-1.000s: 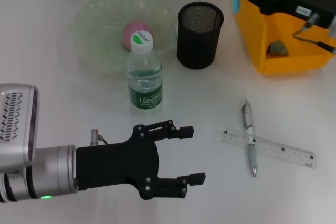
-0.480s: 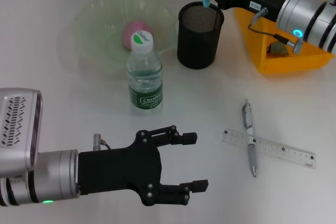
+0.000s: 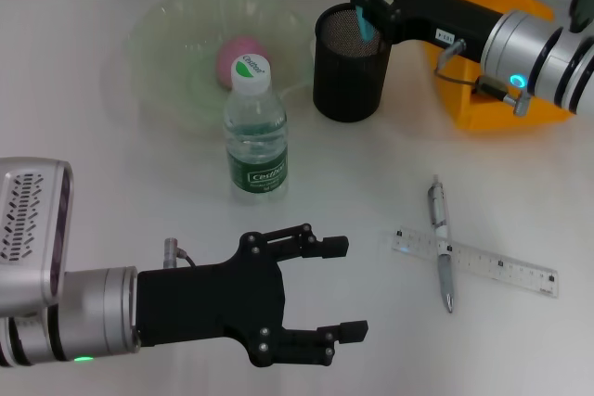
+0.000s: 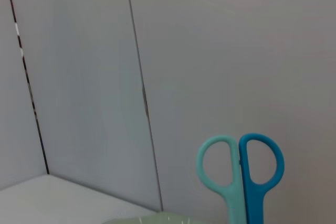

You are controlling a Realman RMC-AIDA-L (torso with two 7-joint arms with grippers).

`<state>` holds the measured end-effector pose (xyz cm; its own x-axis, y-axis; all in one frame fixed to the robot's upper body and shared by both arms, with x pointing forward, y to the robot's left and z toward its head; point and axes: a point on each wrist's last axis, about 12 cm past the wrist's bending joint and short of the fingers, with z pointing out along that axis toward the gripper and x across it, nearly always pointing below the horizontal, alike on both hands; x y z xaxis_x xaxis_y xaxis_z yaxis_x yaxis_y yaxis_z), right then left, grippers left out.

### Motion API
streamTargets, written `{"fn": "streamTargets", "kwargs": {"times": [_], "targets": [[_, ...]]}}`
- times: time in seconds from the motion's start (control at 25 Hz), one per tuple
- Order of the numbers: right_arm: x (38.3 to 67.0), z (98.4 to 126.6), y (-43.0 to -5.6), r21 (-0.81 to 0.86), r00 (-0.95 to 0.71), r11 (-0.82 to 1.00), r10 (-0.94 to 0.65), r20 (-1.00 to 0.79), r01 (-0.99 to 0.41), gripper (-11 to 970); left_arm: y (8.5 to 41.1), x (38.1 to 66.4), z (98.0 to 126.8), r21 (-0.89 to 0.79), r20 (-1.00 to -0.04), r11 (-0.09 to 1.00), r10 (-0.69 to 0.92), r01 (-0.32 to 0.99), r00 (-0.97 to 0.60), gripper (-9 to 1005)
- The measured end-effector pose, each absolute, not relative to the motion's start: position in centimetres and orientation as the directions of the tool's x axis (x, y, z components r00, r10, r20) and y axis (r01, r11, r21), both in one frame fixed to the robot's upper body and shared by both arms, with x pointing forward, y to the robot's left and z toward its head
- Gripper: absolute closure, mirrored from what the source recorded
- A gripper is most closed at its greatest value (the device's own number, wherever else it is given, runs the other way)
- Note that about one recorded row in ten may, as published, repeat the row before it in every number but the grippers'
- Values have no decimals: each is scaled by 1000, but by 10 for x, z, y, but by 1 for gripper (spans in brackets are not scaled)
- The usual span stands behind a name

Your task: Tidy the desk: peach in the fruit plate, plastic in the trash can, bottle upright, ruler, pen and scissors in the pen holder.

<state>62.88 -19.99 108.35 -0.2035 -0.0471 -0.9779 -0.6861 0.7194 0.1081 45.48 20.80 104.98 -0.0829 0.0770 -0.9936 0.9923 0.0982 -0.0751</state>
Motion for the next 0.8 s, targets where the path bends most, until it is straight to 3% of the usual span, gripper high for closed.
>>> {"fn": "streamTargets", "kwargs": {"times": [0.44, 0.68, 0.8], "targets": [[624, 1076, -203, 101, -209, 728, -60, -976, -679, 592, 207, 456, 1052, -63, -995, 91, 69, 994, -70, 183], [610, 1082, -212, 127, -159, 683, 16, -987, -719, 561, 207, 456, 1053, -63, -995, 88, 67, 994, -69, 183], [603, 1089, -222, 162, -145, 661, 81, -986, -732, 455, 207, 457, 1053, -64, -995, 87, 66, 994, -70, 183]]}}
